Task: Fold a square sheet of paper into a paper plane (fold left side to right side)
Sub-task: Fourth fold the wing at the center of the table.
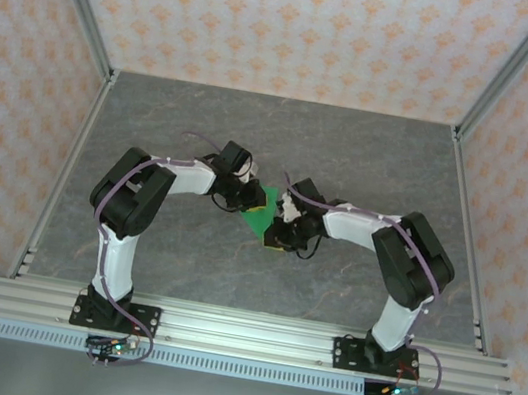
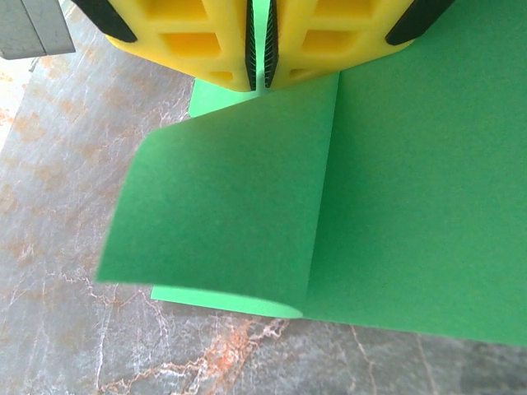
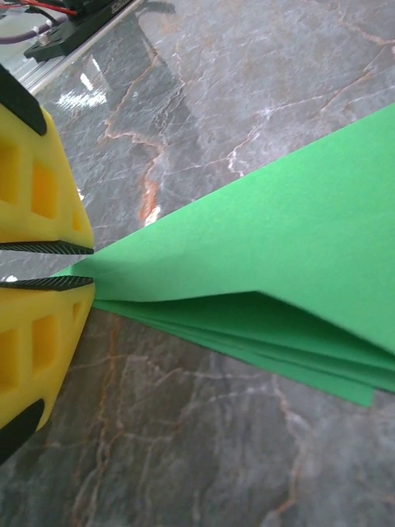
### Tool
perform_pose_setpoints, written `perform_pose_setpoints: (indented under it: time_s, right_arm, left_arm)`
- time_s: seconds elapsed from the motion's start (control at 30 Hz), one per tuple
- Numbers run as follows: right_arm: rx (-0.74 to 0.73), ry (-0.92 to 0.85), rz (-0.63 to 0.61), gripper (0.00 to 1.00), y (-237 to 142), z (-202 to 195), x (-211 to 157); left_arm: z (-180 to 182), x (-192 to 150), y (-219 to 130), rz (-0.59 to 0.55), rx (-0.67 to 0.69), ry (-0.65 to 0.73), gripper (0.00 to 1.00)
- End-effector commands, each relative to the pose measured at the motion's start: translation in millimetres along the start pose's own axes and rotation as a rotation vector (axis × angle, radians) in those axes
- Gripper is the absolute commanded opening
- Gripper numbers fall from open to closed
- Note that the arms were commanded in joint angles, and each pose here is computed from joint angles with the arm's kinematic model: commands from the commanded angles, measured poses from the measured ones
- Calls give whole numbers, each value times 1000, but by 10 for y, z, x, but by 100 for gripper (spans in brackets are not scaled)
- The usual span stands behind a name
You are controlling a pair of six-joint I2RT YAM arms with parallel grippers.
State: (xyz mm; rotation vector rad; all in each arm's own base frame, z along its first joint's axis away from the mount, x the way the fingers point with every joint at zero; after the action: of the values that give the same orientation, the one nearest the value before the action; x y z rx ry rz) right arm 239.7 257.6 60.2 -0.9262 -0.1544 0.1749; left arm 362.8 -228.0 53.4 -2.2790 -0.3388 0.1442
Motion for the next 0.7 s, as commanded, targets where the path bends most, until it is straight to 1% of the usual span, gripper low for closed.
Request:
perform_pose_setpoints:
  time_s: [0.0,0.13,0.23,0.4,0.5,0.57,0.67]
  right_arm:
    - [-100,62,157,19,9,-197,-425]
    - [-98,51,158,19,-26,-177,-439]
    - [-77,33,133,19,-94,-106,-410]
    - [-43,-19,15,19,-341,102,-276]
    - [2,-35,-62,19,-449,244,-151]
    - [43,-25,-100,18,-430,310,-50]
    - [95,20,-136,13,-323,352,107]
  left_arm:
    - [431,-135,111,38,186,-62,16]
    - [426,-134,105,37,185,-61,16]
    - [422,-141,103,40,183,-62,16]
    - [403,-140,74,34,179,-59,16]
    - [391,-135,66,32,175,-59,16]
    - [390,-137,63,31,173,-59,16]
    - [375,-138,54,28,169,-56,16]
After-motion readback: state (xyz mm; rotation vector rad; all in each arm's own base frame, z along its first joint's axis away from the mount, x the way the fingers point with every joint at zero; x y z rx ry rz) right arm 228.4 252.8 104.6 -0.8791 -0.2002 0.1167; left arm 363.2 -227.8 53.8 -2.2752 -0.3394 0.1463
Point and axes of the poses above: each hand's point on the last joint's axis, 136 mm out from that joint toward the fingers, its own y axis out along the fingers, its own z axis along the line the jaws close on, x = y × z, the point moved 5 cm from there along -y, back along the fingers, and after that the axes turned 3 degrees about -y, right-handed, at the moved point
